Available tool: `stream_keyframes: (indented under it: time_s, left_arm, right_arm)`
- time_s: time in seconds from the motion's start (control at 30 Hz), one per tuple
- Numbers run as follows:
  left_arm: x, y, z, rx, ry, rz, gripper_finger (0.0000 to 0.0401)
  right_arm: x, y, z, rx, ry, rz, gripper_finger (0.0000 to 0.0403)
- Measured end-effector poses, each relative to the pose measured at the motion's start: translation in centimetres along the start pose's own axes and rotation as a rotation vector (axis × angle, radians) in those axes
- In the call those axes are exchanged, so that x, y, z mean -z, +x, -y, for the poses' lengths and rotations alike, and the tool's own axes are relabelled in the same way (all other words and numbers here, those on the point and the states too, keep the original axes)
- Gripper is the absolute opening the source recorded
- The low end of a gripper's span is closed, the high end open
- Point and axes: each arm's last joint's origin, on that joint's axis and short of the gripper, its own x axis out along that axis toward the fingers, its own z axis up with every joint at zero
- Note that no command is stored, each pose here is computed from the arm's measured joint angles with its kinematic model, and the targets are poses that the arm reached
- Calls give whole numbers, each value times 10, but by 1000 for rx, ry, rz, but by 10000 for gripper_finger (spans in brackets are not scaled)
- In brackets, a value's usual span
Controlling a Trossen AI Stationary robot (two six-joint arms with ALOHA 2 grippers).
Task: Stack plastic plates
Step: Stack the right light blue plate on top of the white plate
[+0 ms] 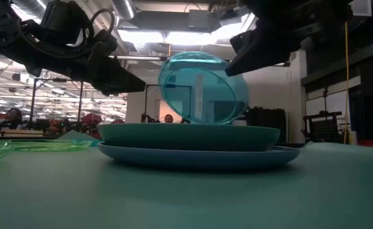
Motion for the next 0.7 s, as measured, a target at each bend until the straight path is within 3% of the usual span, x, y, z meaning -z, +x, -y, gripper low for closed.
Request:
stream_keyframes:
  time_s: [0.23, 0.53, 0.7]
  left_arm:
    - [-2, 0, 0, 1, -3, 15, 137]
    - [-2, 0, 0, 2, -5, 20, 137]
    - [-2, 0, 0, 2, -5, 20, 137]
  right_arm:
    - [5, 11, -12, -45, -17, -36, 0]
    - [19, 32, -15, -51, 51, -104, 1]
    - [21, 37, -15, -48, 121, -103, 30]
